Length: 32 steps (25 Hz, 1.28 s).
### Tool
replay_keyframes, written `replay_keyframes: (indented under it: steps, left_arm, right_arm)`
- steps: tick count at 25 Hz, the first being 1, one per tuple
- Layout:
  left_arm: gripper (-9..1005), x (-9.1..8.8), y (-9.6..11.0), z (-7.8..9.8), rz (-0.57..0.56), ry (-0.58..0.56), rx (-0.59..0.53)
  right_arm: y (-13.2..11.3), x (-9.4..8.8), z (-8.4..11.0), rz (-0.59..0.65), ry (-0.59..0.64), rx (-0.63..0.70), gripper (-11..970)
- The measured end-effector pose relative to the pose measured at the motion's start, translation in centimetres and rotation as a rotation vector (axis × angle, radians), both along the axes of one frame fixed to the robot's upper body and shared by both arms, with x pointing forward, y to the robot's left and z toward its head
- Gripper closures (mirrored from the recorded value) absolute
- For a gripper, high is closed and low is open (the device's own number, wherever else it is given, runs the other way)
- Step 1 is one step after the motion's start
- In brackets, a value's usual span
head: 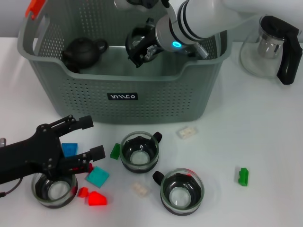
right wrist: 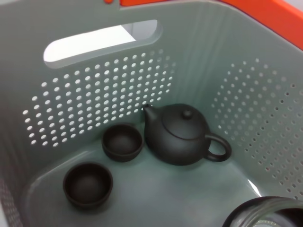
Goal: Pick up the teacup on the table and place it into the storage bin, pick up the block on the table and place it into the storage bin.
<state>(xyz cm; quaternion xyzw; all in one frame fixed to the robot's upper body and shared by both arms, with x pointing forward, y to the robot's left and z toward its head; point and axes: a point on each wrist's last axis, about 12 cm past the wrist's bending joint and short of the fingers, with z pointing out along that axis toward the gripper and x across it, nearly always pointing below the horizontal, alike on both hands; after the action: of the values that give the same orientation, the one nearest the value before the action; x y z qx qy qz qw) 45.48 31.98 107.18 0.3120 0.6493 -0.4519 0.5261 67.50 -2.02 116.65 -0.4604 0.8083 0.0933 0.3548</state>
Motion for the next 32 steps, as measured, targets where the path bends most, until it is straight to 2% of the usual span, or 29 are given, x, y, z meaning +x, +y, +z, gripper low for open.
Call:
replay_keyframes:
  steps: [13,27,32]
  left_arm:
    - [124,0.06,0.04,-0.08,0.008,0.003,0.006]
    - [124,0.31,0.03,-0.22,0.022,0.007,0.015]
    - [124,0.43,-0.07,-0.41,0.029,0.016,0.017]
  right_arm:
    - [0.38,-0.45,-0.33,0.097,-0.048,-0.088,893]
    - [0.26,-0.31,-0.17,0.107,-0.055,-0.102,876]
    - [0.21,0.12,0.59,0.087,-0.064,-0.070,662]
